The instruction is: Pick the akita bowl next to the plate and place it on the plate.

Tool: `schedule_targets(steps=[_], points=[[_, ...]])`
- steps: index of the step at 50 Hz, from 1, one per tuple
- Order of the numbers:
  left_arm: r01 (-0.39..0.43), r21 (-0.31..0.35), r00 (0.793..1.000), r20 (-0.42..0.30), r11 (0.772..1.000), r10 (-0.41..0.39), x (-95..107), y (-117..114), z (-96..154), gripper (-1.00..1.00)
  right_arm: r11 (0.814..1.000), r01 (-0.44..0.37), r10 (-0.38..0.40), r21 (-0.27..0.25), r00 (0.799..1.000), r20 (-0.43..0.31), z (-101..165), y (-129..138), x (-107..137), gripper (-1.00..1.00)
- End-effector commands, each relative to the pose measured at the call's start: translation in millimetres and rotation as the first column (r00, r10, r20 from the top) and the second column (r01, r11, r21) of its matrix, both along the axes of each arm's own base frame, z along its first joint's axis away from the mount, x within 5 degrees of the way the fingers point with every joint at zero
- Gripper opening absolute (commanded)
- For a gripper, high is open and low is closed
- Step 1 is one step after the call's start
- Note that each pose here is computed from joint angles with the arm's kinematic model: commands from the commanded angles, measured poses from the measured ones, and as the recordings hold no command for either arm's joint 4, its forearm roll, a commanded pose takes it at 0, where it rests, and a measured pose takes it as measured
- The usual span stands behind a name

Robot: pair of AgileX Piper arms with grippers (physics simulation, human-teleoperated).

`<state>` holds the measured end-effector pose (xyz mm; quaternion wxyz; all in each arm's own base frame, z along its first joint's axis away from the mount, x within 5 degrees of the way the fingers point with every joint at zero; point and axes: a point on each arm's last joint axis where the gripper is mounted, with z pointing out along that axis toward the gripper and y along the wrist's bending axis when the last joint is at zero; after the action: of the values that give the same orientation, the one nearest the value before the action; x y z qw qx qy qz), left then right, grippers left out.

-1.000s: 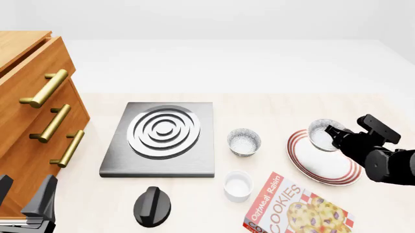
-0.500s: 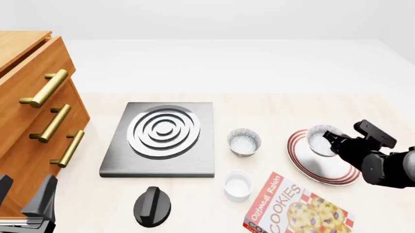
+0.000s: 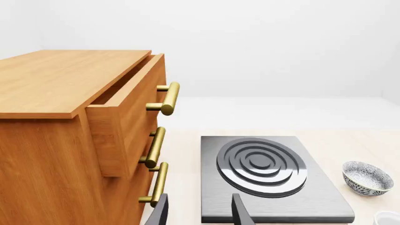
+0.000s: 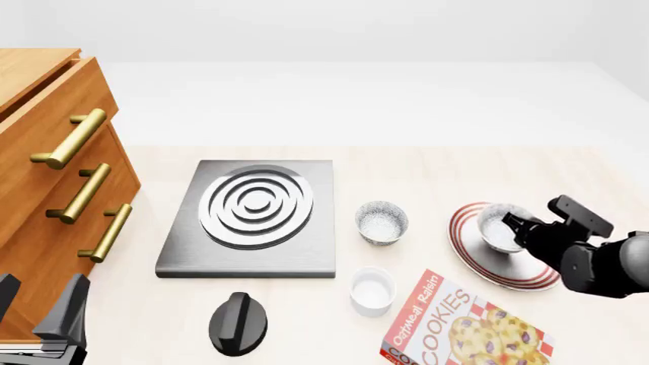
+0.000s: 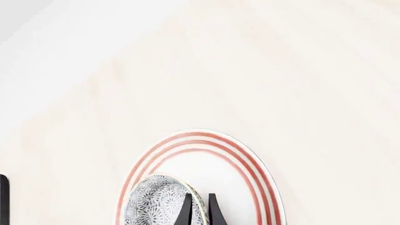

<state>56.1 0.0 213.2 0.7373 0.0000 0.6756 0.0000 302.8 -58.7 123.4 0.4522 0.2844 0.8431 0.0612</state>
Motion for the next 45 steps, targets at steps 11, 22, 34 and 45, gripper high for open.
schedule_targets(steps=[11,22,34,45], points=[[0.0,0.0,1.0,0.0,1.0,0.0,0.0,0.0,0.0,1.0,1.0,0.008,-0.008,0.0,1.0,-0.011,-7.5,-3.4,2.7,-1.0],[0.0,0.0,1.0,0.0,1.0,0.0,0.0,0.0,0.0,1.0,1.0,0.005,-0.005,-0.002,1.0,-0.01,-3.4,-2.7,2.7,1.0],[0.0,0.0,1.0,0.0,1.0,0.0,0.0,0.0,0.0,1.0,1.0,0.01,-0.01,0.009,1.0,0.017,13.4,0.2,-1.9,1.0],[0.0,0.0,1.0,0.0,1.0,0.0,0.0,0.0,0.0,1.0,1.0,0.009,-0.005,-0.021,0.983,0.181,83.9,8.1,-39.4,1.0]])
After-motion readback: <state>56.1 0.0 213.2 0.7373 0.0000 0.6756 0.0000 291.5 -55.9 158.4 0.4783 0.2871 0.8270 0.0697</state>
